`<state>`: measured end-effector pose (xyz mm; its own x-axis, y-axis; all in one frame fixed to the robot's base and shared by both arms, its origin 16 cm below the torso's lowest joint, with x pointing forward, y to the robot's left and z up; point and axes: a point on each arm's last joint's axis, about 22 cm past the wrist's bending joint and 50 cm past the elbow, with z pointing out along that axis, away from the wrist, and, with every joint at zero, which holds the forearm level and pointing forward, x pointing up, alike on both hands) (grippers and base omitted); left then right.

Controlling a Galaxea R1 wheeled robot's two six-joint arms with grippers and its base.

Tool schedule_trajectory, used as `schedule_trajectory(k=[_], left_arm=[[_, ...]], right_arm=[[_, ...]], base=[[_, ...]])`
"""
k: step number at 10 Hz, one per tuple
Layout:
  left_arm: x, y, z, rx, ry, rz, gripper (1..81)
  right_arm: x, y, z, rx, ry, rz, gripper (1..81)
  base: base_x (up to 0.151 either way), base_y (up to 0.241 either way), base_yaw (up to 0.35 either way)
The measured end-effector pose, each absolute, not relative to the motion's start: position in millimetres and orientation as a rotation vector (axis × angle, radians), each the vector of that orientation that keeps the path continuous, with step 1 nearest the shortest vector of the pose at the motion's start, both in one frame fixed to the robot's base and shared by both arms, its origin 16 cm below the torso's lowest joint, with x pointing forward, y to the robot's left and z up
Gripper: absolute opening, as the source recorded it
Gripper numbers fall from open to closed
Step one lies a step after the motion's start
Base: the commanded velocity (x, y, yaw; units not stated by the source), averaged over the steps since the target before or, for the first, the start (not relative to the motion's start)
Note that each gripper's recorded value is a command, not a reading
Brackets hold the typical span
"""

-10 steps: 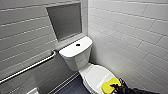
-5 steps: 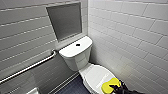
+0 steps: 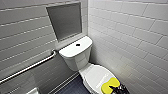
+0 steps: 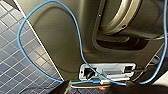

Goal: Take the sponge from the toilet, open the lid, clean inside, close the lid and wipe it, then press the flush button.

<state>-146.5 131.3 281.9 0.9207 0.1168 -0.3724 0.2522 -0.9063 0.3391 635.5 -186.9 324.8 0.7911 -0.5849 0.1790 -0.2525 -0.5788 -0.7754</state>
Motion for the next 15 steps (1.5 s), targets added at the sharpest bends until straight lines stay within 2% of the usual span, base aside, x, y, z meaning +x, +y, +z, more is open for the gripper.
schedule_trajectory(k=[2,3,6,9,12,15], left_arm=[[-148,137,282,2.702,0.276,-0.494,81.1],[-148,138,281,2.703,0.278,-0.494,81.1],[-147,133,282,2.697,0.28,-0.495,81.1],[-146,133,281,2.697,0.28,-0.491,81.1],[-135,133,276,2.699,0.276,-0.471,81.1],[-117,123,272,2.676,0.278,-0.435,81.1]], right_arm=[[634,-186,324,-2.174,0.59,-0.583,81.1],[632,-186,322,-2.183,0.563,-0.599,1.0],[631,-185,321,-2.162,0.576,-0.608,1.0],[625,-206,332,-2.187,0.562,-0.571,1.0],[623,-233,375,-2.173,0.467,-0.566,1.0],[574,-321,370,-2.316,0.444,-0.545,1.0]], base=[[0.0,0.0,0.0],[0.0,0.0,0.0],[0.0,0.0,0.0],[0.0,0.0,0.0],[0.0,0.0,0.0],[0.0,0.0,0.0]])
